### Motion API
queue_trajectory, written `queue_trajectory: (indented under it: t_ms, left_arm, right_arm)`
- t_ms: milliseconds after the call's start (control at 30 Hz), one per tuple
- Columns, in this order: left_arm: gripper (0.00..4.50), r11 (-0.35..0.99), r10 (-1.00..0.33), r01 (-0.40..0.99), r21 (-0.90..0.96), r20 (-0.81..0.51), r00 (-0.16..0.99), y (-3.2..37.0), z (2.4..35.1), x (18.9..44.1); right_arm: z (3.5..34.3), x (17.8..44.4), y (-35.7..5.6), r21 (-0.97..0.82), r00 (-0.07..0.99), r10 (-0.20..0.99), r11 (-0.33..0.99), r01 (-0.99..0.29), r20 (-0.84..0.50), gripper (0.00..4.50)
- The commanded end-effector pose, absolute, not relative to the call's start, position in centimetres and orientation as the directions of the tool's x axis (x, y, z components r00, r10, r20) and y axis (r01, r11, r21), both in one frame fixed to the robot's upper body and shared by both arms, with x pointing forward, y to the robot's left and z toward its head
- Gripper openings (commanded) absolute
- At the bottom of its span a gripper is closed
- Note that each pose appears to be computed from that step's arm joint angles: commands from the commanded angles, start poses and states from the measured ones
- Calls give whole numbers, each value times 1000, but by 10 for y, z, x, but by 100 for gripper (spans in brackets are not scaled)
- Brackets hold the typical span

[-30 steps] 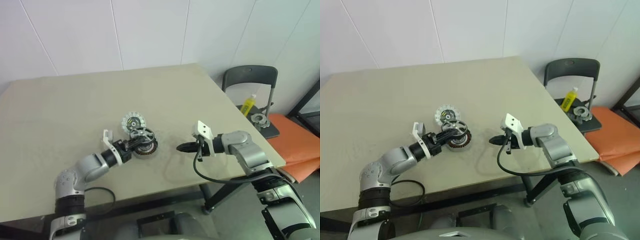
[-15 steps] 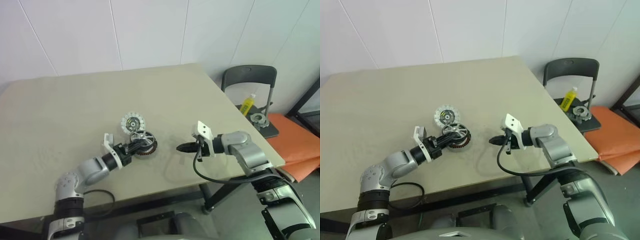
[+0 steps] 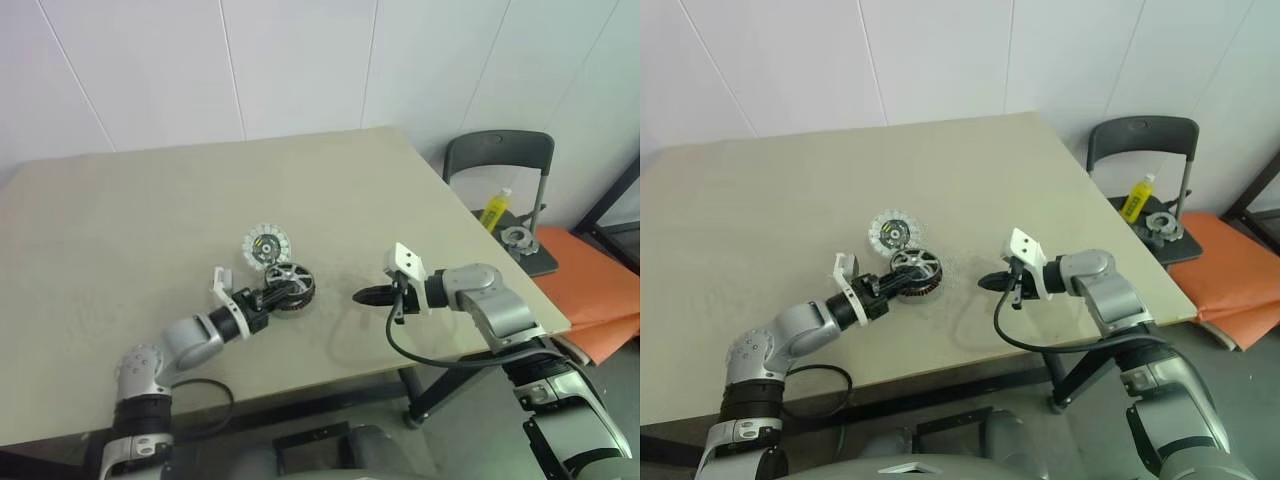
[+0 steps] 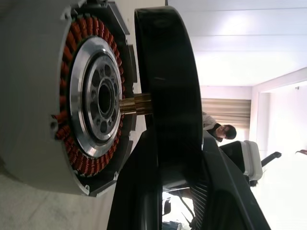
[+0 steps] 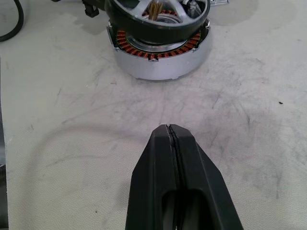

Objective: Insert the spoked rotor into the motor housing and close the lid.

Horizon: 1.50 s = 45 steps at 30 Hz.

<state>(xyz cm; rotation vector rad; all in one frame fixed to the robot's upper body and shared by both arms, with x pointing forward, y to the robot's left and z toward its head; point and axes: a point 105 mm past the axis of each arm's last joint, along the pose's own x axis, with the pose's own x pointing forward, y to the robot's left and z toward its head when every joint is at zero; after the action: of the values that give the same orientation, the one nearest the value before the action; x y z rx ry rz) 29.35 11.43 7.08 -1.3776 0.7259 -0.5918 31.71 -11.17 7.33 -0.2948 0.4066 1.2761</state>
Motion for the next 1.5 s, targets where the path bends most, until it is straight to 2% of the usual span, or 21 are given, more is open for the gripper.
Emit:
queue_trajectory:
  t_ms: [33, 900, 933, 1100, 1233, 1333, 1500]
  left_arm:
    - [44, 97, -750, -4, -995, -76, 657, 113, 84, 293]
    - [44, 165, -732, -69, -984, -169, 660, 121, 66, 294]
    - [117, 171, -730, -69, -983, -173, 661, 122, 64, 294]
    - [268, 188, -759, -23, -982, -160, 631, 124, 67, 293]
    - [268, 228, -797, 53, -972, -155, 584, 127, 80, 288]
    - [268, 336, -837, 173, -926, -209, 506, 126, 92, 279]
    - [268, 449, -845, 355, -820, -261, 466, 133, 121, 282]
  right_arm:
    - [83, 321, -110, -25, 250, 870, 265, -964, -425, 0]
    - [88, 326, -110, -45, 276, 869, 283, -958, -410, 0]
    - [88, 326, -110, -45, 277, 870, 284, -958, -409, 0]
    - [88, 326, -110, -45, 280, 869, 287, -957, -408, 0]
    - [87, 327, -111, -45, 280, 868, 288, -957, -410, 0]
    - [86, 327, -111, -43, 279, 868, 287, -957, -411, 0]
    - [84, 327, -109, -41, 274, 869, 283, -958, -413, 0]
